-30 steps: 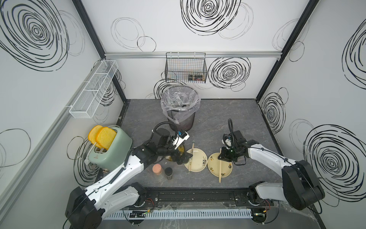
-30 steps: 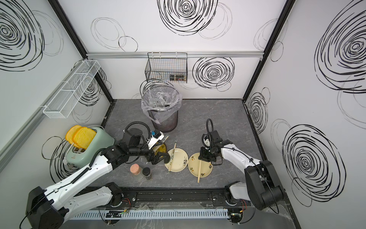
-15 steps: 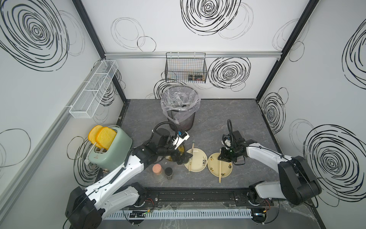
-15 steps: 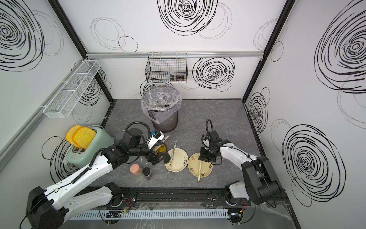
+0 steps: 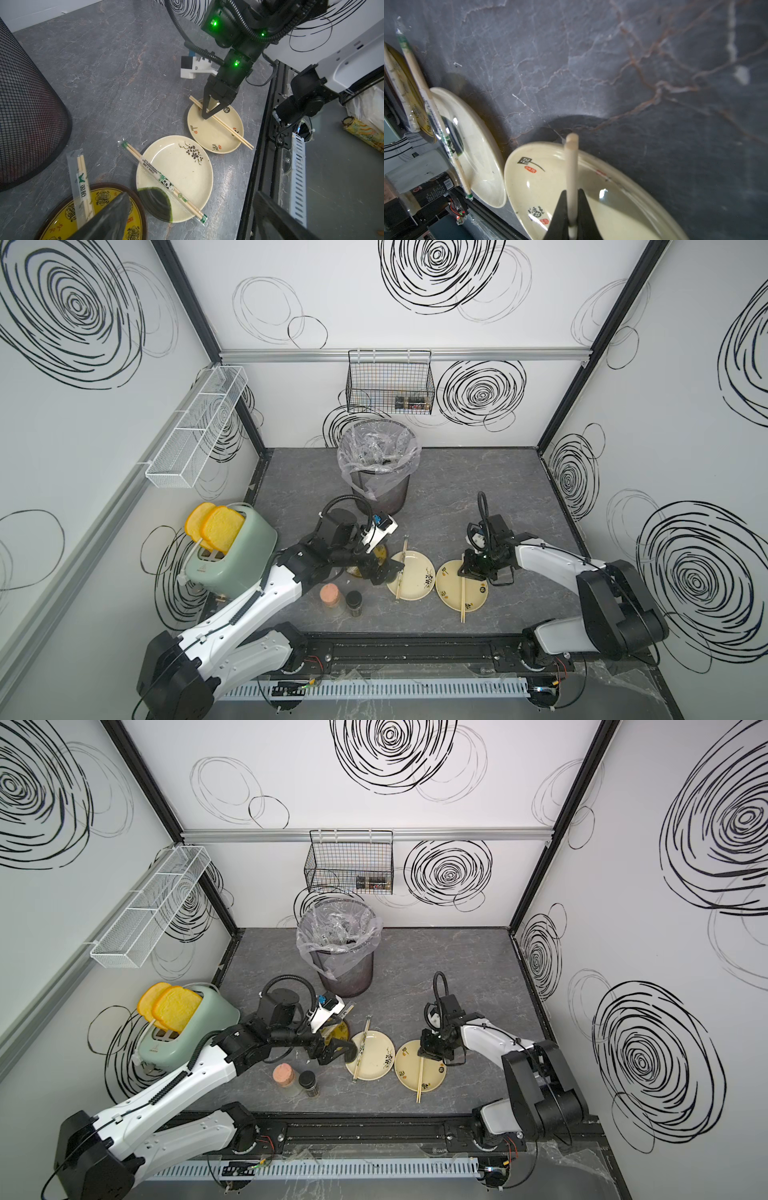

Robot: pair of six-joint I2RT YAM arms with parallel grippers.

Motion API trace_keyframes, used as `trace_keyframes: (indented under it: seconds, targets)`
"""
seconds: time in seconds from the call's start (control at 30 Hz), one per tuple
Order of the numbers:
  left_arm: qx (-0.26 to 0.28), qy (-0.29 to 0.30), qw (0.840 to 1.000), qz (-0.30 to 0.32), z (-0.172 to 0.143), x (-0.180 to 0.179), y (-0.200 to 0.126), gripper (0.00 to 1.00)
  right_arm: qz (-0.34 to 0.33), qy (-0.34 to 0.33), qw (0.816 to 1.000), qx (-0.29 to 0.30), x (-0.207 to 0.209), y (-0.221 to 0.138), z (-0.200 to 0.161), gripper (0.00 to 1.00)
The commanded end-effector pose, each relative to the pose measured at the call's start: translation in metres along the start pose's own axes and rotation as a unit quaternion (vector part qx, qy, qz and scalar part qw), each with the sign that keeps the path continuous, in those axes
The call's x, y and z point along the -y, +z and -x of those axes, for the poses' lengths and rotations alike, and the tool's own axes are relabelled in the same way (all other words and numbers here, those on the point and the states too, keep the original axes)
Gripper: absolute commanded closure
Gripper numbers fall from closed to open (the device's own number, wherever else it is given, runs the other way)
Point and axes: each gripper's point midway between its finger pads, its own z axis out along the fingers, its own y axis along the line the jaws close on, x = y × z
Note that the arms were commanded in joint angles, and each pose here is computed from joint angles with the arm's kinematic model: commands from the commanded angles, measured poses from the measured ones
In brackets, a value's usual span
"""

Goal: Remove the packaging of disposable chopsticks
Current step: Place the disposable chopsticks on the plate.

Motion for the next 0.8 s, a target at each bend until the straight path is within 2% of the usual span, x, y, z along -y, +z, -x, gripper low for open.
trace_keyframes:
  seconds: [0.0,0.77]
  targets:
    - [0.002,0.011,1.000,-0.006,0.002,0.004,-0.002,0.04,-0.012,-0.004,1.000,-0.003,0.007,0.004,-0.002,0.86]
    - [-0.001,0.010,1.000,-0.011,0.001,0.005,-0.001,0.04,-0.028,-0.007,1.000,0.011,0.006,-0.008,0.003,0.74]
